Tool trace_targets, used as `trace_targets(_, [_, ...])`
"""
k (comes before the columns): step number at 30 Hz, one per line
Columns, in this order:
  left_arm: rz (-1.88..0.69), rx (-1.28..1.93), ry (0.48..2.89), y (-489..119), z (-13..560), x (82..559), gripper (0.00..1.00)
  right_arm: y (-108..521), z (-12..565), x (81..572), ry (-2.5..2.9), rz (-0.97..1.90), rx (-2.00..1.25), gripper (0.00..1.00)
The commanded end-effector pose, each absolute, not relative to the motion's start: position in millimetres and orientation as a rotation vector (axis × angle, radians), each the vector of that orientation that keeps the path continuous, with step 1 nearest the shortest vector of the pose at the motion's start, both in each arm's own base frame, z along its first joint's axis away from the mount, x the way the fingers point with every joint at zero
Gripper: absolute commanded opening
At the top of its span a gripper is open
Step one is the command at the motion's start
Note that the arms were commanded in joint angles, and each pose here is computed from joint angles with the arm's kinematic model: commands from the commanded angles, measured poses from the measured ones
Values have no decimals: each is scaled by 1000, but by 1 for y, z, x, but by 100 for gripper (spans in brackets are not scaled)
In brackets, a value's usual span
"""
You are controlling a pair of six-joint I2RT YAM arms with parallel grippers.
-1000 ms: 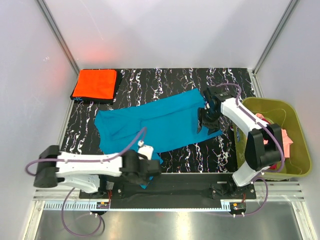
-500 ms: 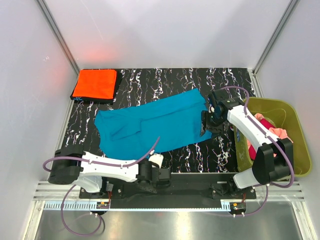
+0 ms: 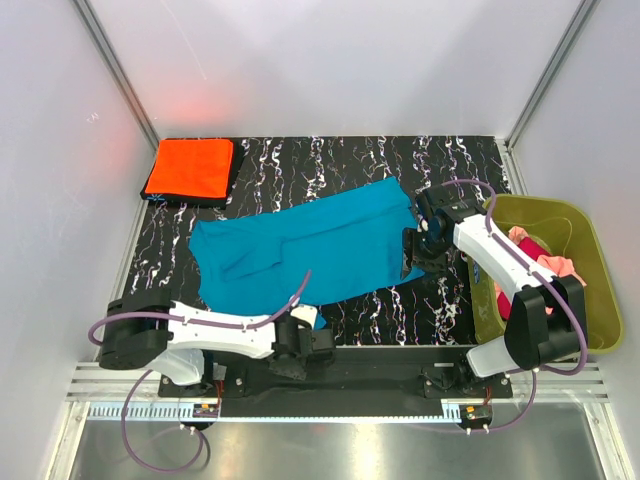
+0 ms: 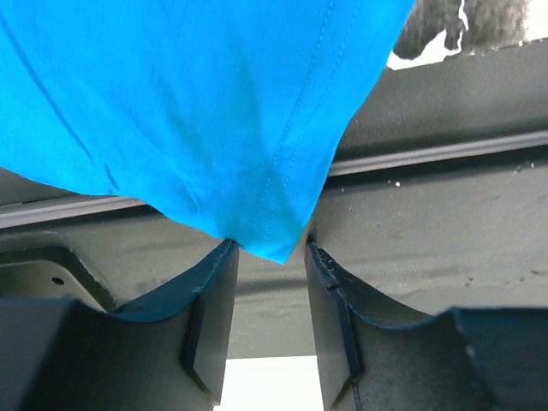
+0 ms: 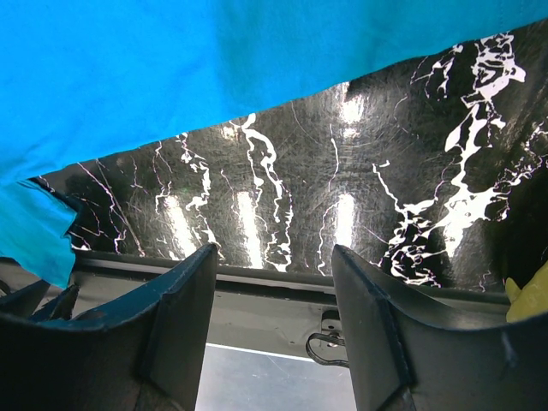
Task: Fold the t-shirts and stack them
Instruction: Fold the tshirt
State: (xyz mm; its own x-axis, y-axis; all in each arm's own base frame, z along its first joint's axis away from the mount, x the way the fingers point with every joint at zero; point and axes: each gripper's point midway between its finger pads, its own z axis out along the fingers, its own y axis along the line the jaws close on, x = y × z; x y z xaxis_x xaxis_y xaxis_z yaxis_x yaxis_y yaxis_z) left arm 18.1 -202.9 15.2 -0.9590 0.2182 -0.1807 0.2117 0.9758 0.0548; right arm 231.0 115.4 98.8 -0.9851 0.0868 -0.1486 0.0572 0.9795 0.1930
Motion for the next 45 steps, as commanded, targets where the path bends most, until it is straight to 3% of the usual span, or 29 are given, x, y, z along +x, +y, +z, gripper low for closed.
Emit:
trace_targets(1, [40, 327, 2945, -203, 9, 20, 40, 119, 105, 236, 2918, 316, 80, 64])
trace_targets(5, [62, 345, 2949, -199, 4, 20, 37, 118, 106, 236, 2912, 313, 78, 64])
trace_targets(15, [175, 355, 2906, -184, 14, 31, 0, 117, 95, 248, 2942, 267, 193, 61])
trace_targets(27, [161, 348, 2751, -192, 81, 69, 0, 43, 70, 320, 2754, -7, 651, 38])
trace_targets(34, [53, 287, 2706, -188, 109, 94, 0, 21, 52, 331, 2673, -183, 766, 23])
trace_targets(45, [3, 256, 2707, -179, 118, 102, 0, 5, 30, 318, 2645, -290, 836, 30])
